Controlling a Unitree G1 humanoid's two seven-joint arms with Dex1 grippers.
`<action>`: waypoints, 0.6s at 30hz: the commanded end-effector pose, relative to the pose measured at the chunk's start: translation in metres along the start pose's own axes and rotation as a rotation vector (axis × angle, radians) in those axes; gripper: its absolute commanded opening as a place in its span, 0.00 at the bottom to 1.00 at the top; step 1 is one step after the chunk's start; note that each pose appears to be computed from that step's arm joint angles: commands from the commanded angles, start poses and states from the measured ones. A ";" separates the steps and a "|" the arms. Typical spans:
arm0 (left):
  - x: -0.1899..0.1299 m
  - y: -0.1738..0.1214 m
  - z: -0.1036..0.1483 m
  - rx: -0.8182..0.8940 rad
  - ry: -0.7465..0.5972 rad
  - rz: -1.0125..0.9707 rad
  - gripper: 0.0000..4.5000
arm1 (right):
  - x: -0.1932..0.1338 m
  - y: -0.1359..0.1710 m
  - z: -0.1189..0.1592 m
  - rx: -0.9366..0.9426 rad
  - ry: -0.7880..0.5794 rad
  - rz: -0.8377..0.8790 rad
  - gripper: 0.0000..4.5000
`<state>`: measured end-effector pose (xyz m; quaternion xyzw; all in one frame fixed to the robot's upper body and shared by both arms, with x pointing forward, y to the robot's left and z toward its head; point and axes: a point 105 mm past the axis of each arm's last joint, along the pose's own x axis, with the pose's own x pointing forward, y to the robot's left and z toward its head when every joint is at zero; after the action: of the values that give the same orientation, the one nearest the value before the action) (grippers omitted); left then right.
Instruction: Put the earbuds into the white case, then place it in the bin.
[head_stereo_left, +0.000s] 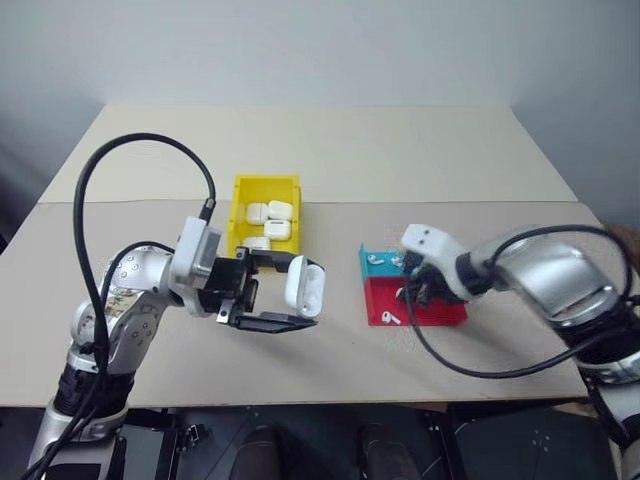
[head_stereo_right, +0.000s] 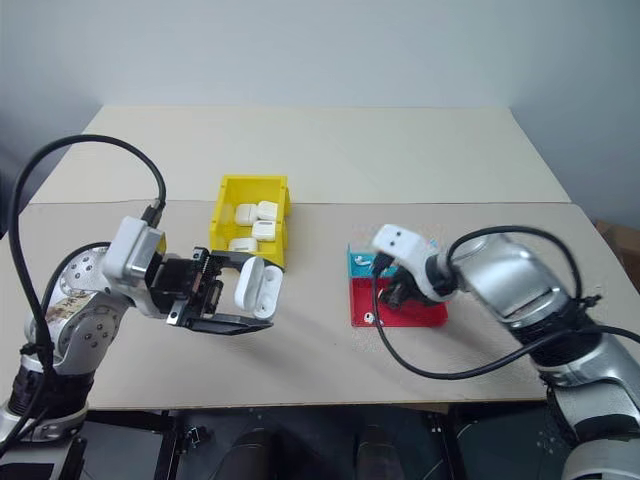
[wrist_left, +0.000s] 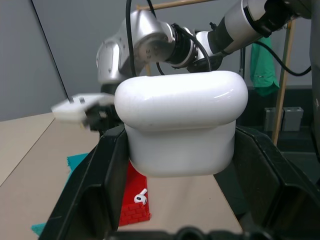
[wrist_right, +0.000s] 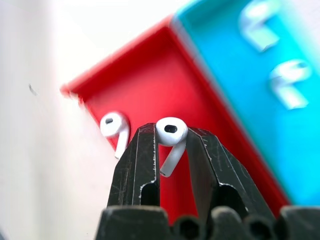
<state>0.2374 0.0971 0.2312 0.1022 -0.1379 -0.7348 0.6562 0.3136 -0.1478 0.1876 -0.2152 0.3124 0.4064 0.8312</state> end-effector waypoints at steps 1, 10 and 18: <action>0.003 0.010 0.009 -0.014 -0.036 0.016 0.62 | -0.038 -0.004 0.029 0.044 -0.250 -0.039 0.14; 0.018 0.035 0.017 -0.083 -0.094 0.022 0.62 | -0.092 0.046 0.078 -0.049 -0.916 0.120 0.14; 0.023 0.048 0.023 -0.054 -0.153 0.005 0.62 | -0.084 0.077 0.108 -0.098 -1.081 0.189 0.14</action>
<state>0.2760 0.0721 0.2601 0.0139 -0.1397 -0.7372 0.6610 0.2580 -0.0891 0.3024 0.0353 -0.1201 0.5422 0.8309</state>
